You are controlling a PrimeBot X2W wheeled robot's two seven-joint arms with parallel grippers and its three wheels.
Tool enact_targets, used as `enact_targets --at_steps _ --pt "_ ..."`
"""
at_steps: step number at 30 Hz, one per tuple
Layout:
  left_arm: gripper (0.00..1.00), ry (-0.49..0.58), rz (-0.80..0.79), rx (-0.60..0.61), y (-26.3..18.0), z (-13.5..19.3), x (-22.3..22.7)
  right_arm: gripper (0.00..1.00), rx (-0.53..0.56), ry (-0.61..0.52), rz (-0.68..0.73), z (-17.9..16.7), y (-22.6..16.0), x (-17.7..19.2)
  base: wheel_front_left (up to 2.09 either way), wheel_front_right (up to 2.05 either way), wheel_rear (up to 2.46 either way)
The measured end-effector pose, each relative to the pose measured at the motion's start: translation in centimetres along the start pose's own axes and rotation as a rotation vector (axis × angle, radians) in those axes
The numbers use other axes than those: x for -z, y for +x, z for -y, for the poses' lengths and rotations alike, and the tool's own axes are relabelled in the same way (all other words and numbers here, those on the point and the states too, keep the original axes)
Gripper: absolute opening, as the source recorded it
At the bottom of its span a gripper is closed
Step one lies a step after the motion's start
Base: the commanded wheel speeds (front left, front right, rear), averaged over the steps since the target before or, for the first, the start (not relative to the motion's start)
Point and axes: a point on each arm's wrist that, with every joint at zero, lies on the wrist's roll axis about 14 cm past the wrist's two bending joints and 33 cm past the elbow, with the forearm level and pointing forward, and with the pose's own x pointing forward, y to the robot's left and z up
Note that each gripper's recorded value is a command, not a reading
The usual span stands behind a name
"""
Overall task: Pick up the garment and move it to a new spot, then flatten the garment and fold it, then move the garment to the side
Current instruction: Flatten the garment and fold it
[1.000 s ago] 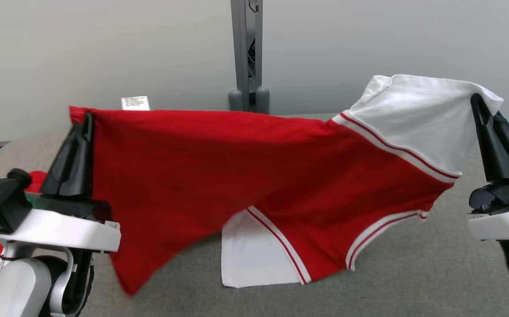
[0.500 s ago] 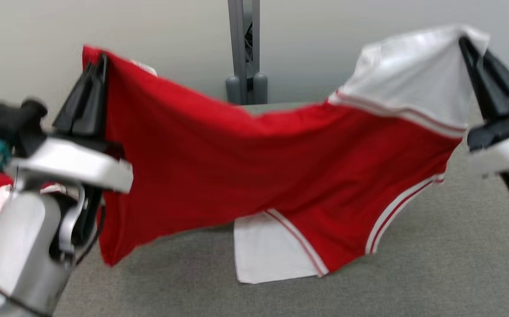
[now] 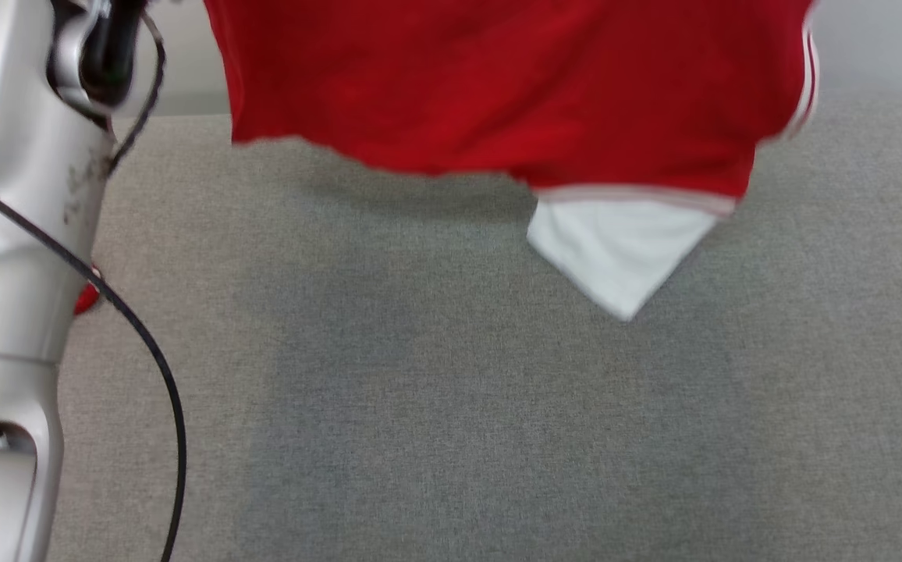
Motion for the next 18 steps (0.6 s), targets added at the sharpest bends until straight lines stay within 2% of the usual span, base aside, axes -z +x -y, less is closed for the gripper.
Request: enact_targets --at_steps 6,10,15,18 --pt "0.0 -0.013 0.044 -0.028 3.1 -1.2 -1.1 0.0 0.044 0.058 0.108 -0.3 3.7 -2.5 0.0 0.0 0.0" --pt "0.0 -0.02 0.012 -0.041 3.9 -1.8 0.5 0.0 0.038 0.069 0.089 -1.3 5.1 -1.5 0.0 0.0 0.0" --pt "0.0 -0.062 -0.103 -0.034 3.9 -2.0 6.6 0.0 0.028 0.09 -0.053 -1.8 5.5 5.0 0.0 0.0 0.0" --pt "0.0 -0.059 -0.207 -0.03 2.2 -2.0 12.1 0.0 0.023 0.114 -0.136 -1.4 4.4 9.6 0.0 0.0 0.0"
